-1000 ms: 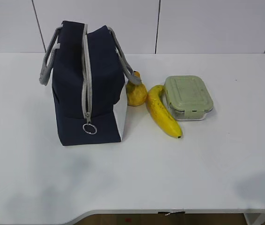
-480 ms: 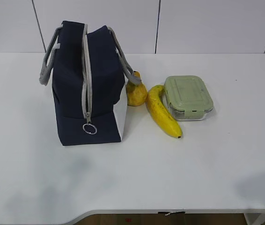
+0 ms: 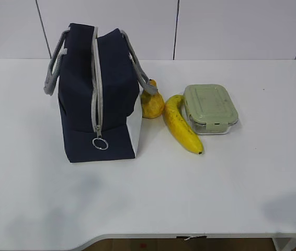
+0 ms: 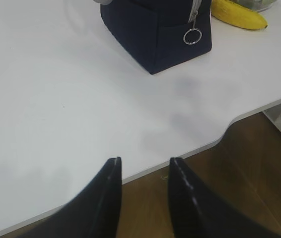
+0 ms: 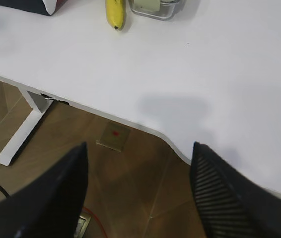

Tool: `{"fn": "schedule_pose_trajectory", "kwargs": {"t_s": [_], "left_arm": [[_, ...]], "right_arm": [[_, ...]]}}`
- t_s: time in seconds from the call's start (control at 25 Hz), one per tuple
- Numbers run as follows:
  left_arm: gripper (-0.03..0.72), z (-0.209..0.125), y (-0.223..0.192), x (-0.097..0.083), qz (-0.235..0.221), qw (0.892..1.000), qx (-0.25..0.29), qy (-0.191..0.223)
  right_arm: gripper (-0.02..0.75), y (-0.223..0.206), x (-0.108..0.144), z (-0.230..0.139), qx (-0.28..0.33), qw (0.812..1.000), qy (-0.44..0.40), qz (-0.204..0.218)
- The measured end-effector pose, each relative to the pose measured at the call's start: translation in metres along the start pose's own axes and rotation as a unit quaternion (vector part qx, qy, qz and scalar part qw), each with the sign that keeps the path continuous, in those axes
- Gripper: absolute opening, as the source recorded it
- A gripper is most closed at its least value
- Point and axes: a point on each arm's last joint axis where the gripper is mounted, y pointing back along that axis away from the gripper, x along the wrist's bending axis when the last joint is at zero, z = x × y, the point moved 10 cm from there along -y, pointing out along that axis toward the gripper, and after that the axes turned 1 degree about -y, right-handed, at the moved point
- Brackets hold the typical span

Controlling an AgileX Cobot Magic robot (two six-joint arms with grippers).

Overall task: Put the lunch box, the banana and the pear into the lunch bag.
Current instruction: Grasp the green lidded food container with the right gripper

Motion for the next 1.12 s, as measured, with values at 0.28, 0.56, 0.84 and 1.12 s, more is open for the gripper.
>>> {"fn": "schedule_pose_trajectory", "kwargs": {"t_s": [0.28,0.56,0.84,1.12], "left_arm": [[0.245,0.0,0.0,0.0,0.0,1.0,0.0,0.0],[0.245,0.0,0.0,0.0,0.0,1.0,0.0,0.0],[0.245,0.0,0.0,0.0,0.0,1.0,0.0,0.0],[0.245,0.0,0.0,0.0,0.0,1.0,0.0,0.0]], "right_arm": [[0.515,0.0,0.0,0.0,0.0,1.0,0.0,0.0],[0.515,0.0,0.0,0.0,0.0,1.0,0.0,0.0],[0.502,0.0,0.0,0.0,0.0,1.0,0.0,0.0],[0.358,0.0,0.0,0.0,0.0,1.0,0.0,0.0]]}}
